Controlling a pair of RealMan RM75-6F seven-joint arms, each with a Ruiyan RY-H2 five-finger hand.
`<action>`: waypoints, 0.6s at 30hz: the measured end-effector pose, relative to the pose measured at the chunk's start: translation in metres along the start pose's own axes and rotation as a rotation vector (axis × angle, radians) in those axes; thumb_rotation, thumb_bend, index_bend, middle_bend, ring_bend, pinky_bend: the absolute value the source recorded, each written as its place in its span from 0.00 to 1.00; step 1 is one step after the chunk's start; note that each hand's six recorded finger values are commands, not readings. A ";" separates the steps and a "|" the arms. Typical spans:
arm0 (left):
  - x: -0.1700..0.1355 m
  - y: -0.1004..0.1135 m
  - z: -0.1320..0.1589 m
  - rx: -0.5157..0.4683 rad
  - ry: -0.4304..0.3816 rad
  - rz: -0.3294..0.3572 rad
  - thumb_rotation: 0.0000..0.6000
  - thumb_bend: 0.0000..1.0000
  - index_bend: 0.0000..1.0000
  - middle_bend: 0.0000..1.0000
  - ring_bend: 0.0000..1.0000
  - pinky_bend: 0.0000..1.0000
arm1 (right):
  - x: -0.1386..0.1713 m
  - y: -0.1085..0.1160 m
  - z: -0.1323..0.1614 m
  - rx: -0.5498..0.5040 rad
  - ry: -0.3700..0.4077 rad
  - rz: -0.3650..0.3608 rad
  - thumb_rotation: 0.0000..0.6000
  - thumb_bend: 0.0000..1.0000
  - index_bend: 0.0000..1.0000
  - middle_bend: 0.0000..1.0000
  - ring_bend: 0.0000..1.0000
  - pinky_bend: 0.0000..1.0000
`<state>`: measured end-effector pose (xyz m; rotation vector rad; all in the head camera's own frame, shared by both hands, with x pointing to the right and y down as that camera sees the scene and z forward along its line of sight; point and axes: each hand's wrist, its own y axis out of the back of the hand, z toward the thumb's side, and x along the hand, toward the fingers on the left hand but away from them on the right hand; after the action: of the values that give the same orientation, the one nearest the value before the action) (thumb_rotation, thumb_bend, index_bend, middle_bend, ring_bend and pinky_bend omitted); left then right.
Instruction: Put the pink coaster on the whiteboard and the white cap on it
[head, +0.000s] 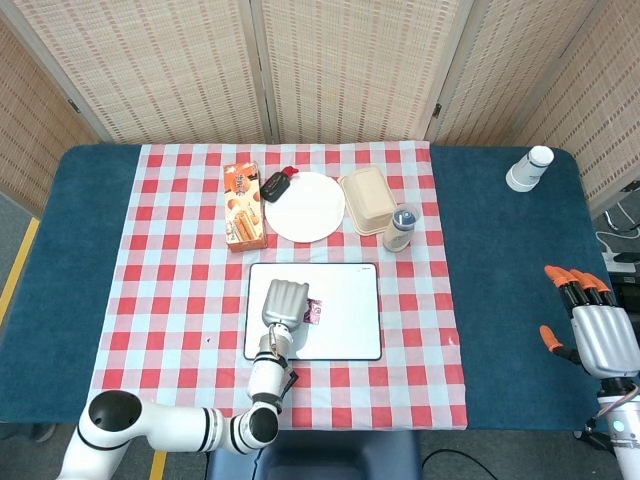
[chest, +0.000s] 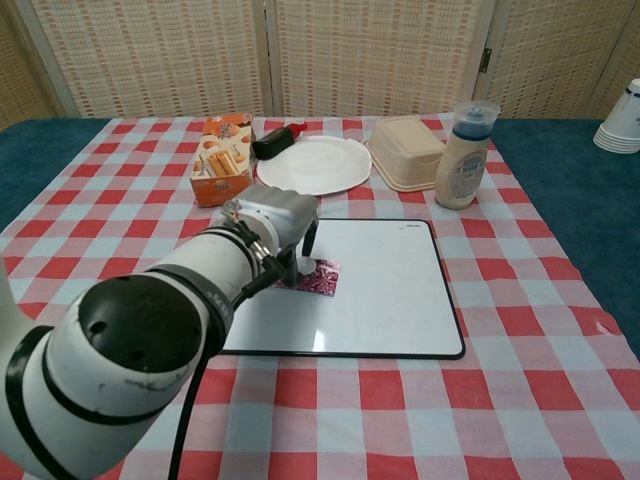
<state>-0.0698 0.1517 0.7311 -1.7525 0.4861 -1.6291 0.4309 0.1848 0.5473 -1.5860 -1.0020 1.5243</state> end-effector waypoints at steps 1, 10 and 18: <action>0.000 0.000 0.000 0.000 0.000 -0.001 1.00 0.34 0.46 1.00 1.00 1.00 | 0.000 0.000 0.000 0.000 0.000 0.000 1.00 0.29 0.09 0.13 0.00 0.14; -0.002 0.004 -0.007 -0.003 0.006 -0.012 1.00 0.32 0.41 1.00 1.00 1.00 | -0.001 0.000 -0.001 0.003 -0.006 -0.001 1.00 0.30 0.09 0.13 0.00 0.14; -0.004 0.011 -0.016 0.003 0.016 -0.008 1.00 0.30 0.40 1.00 1.00 1.00 | -0.001 0.000 0.000 0.004 -0.005 -0.002 1.00 0.30 0.09 0.13 0.00 0.14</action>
<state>-0.0841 0.1437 0.7201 -1.7431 0.4844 -1.6500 0.4312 0.1842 0.5482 -1.5785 -1.0020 1.5286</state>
